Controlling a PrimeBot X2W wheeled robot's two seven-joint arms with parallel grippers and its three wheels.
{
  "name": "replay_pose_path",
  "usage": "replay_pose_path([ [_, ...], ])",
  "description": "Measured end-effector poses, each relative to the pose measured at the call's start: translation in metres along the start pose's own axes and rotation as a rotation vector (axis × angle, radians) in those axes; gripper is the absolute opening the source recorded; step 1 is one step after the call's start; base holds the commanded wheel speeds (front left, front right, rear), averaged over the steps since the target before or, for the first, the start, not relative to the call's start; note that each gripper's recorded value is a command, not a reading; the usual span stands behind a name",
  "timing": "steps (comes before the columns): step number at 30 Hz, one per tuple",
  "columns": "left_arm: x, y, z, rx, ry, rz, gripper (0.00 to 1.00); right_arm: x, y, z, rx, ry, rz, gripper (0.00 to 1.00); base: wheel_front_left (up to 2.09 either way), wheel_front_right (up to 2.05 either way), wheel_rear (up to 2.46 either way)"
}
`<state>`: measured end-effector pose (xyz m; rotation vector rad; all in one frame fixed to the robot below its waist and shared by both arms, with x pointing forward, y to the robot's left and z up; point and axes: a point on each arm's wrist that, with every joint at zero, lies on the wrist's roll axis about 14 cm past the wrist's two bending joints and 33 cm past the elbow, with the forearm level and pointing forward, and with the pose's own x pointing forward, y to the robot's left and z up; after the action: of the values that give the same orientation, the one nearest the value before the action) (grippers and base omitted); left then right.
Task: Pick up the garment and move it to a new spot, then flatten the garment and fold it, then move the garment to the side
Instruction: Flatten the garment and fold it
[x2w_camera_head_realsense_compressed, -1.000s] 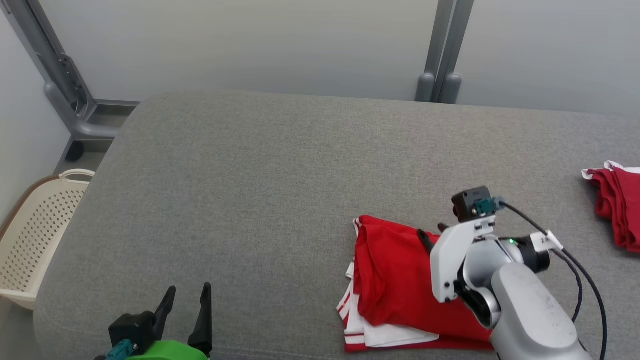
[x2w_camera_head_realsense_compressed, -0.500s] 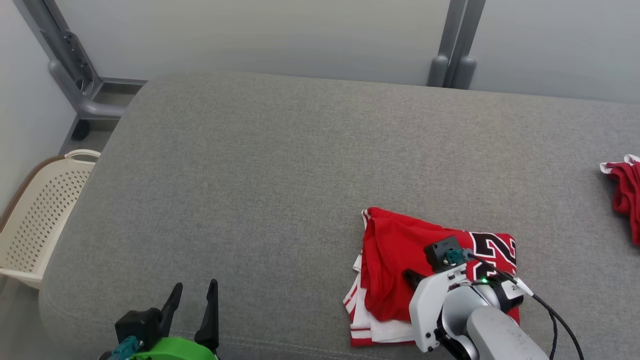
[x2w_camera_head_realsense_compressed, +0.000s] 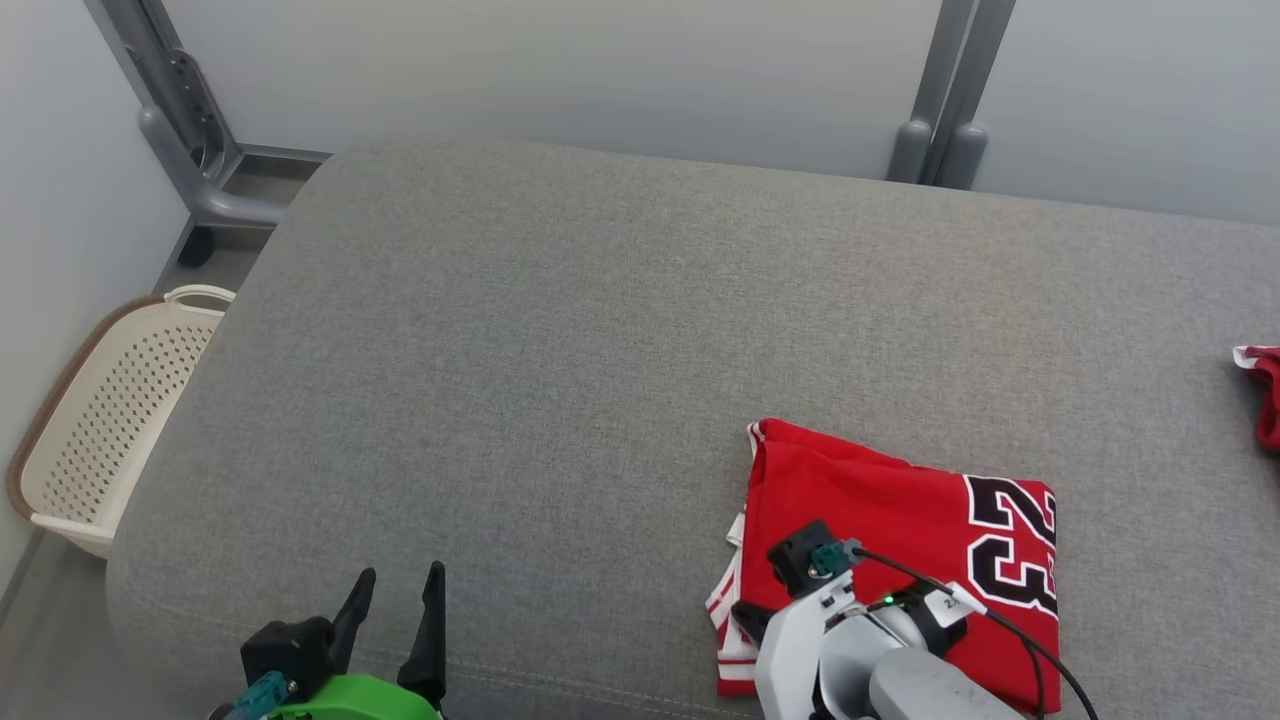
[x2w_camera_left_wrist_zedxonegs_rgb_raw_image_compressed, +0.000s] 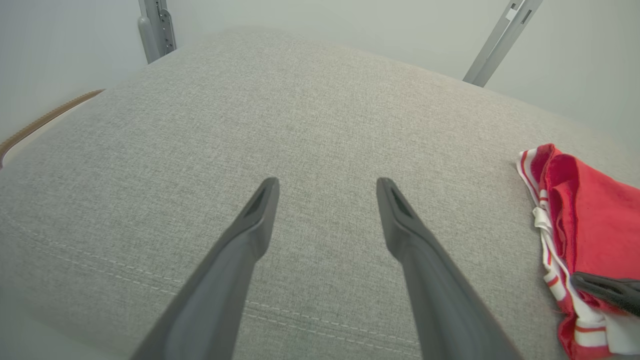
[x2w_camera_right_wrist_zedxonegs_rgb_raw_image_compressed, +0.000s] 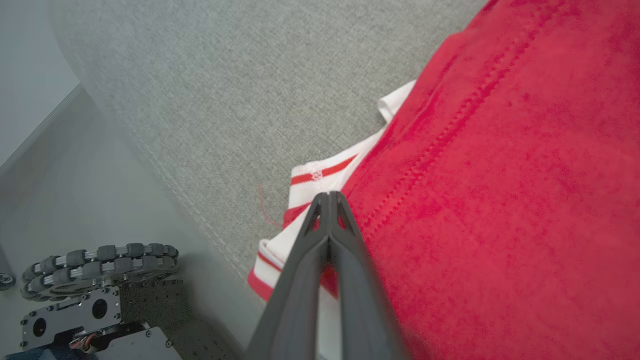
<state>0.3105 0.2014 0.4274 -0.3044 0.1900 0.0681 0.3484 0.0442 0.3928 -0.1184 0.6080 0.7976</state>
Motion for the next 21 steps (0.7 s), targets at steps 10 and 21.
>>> replay_pose_path([
  [10, -0.009, 0.004, 0.002, -0.001, -0.017, 0.006, 1.0, -0.006, 0.016, 0.036, 0.007, -0.089, 0.046, 1.0, 0.0, 0.0, 0.0],
  [21, 0.0, -0.013, 0.015, 0.019, -0.052, -0.05, 1.0, -0.05, -0.073, 0.069, 0.184, -0.169, -0.204, 1.0, 0.0, 0.0, 0.0],
])
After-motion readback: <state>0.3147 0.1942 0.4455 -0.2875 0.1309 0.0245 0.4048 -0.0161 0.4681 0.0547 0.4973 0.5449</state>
